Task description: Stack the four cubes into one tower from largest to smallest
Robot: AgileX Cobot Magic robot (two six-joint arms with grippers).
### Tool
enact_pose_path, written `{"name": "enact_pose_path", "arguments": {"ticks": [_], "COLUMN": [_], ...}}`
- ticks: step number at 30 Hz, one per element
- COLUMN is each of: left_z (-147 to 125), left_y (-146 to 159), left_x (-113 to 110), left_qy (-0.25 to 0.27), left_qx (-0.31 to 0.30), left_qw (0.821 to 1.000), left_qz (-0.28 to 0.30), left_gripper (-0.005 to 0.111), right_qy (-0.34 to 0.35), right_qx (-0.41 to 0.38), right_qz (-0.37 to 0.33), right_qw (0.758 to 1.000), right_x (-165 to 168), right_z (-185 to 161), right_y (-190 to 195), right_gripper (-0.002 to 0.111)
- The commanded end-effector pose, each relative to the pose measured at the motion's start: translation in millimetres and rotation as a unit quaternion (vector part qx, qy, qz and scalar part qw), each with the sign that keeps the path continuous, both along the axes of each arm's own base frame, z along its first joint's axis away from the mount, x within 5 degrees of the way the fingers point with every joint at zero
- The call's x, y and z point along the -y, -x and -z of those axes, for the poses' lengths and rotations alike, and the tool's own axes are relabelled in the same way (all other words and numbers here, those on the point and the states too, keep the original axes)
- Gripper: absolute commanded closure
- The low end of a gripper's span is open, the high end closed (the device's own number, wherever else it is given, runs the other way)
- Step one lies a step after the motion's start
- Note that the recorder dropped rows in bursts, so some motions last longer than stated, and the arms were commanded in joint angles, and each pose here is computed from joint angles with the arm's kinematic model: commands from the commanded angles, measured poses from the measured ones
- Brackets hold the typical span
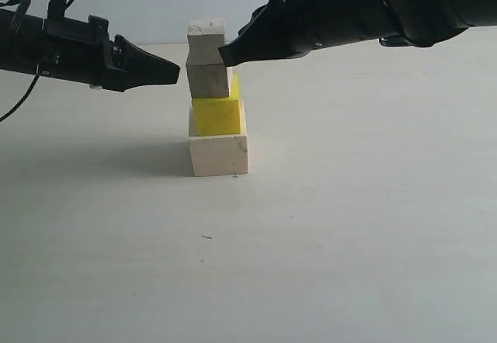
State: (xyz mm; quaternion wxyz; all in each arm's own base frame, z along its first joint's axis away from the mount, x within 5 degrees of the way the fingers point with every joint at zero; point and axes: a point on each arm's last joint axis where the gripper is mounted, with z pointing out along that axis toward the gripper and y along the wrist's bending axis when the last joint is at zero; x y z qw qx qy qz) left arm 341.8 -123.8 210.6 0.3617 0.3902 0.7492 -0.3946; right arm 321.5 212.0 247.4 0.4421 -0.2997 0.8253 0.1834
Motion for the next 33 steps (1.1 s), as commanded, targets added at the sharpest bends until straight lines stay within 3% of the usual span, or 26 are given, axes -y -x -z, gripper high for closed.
{"name": "enact_pose_path", "arguments": {"ticks": [1,22,33], "left_z": [5.5,7.5,9.9], "left_y": [-2.8,-4.6,-1.7], "left_x": [2.2,4.2,17.7], "left_qy": [0.01,0.033,0.016], "left_qx": [-0.006,-0.004,0.004], "left_qw": [1.0,0.999,1.0], "left_qz": [-0.006,-0.004,0.003], "left_gripper": [0.107,0.107,0.107], "right_qy": [0.0,-0.003,-0.003], "right_qx": [0.003,0.001,0.001], "right_qz": [0.0,0.002,0.002], "right_qw": [1.0,1.0,1.0], "right_x": [1.4,1.4,1.4], "right_z": [-2.2,-2.3,-2.3], "right_y": [-0.7,-0.7,-0.7], "right_gripper": [0.108,0.108,0.108]}}
